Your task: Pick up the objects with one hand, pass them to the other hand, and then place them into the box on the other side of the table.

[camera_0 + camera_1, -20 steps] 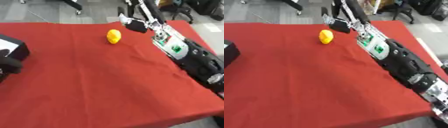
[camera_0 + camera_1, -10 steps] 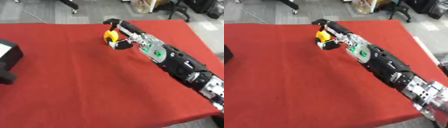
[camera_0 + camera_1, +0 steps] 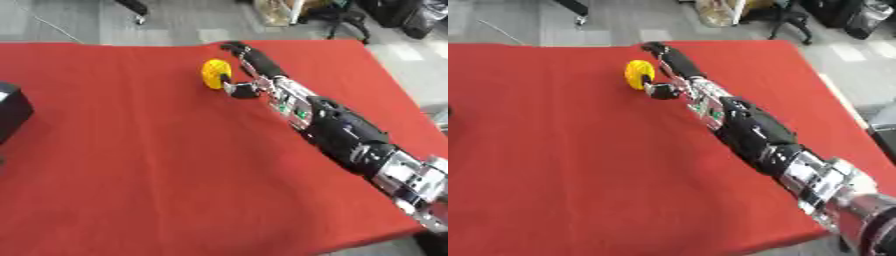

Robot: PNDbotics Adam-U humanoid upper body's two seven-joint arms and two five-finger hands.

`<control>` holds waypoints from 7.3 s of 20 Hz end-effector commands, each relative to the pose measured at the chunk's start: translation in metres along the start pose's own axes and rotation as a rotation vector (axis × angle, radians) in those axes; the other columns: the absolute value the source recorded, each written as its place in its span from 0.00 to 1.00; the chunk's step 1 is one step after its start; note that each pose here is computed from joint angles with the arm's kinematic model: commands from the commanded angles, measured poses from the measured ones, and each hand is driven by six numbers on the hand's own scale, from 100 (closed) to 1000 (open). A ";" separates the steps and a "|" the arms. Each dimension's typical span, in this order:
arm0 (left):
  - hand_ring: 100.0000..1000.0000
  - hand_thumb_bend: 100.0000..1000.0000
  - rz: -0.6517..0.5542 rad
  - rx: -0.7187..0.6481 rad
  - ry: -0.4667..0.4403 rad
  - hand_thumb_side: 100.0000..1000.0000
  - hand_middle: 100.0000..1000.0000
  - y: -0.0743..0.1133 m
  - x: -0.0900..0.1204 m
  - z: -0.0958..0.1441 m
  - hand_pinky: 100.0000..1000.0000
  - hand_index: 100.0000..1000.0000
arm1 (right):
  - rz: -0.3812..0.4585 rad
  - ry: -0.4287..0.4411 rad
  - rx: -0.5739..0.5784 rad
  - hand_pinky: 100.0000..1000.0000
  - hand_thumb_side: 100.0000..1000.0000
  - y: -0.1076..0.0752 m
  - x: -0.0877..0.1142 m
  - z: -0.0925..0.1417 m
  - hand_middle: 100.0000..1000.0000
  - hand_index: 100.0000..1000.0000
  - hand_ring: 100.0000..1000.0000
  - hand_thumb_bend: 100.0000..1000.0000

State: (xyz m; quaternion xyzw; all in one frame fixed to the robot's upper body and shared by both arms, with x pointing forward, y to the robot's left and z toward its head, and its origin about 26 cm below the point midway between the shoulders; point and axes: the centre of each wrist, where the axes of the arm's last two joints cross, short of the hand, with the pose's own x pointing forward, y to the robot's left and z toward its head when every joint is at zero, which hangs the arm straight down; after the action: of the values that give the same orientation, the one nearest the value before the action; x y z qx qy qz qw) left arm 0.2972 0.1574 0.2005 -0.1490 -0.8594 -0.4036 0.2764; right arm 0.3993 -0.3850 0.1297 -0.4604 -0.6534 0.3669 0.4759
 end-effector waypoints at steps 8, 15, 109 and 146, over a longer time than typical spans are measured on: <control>0.67 0.03 0.000 -0.001 -0.045 0.88 0.60 0.002 0.008 -0.007 0.65 0.87 | 0.009 -0.046 0.055 0.92 0.11 -0.004 0.005 -0.008 0.49 0.61 0.62 0.00; 0.67 0.01 -0.011 -0.018 -0.005 0.88 0.60 0.002 0.006 -0.002 0.65 0.85 | -0.041 -0.119 -0.206 0.82 0.30 -0.016 0.022 -0.008 0.14 0.18 0.30 0.00; 0.25 0.00 -0.797 0.453 0.103 0.58 0.17 -0.034 -0.014 0.007 0.20 0.41 | -1.241 -0.801 0.269 1.00 0.47 -0.051 0.238 0.061 0.81 0.88 0.55 0.00; 0.80 0.69 -1.431 0.042 1.526 0.55 0.82 0.196 -0.059 0.223 0.86 0.94 | -0.861 -1.049 0.582 1.00 0.41 -0.001 0.217 0.094 0.83 0.90 0.53 0.00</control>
State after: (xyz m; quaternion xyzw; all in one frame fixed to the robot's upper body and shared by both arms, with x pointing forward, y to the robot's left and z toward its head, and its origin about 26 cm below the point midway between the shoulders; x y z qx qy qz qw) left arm 0.3598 0.4378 0.1512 0.6753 -0.3714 -0.4502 0.4509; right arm 0.2835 -0.1825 0.1578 0.2191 -0.7885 0.4769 0.3207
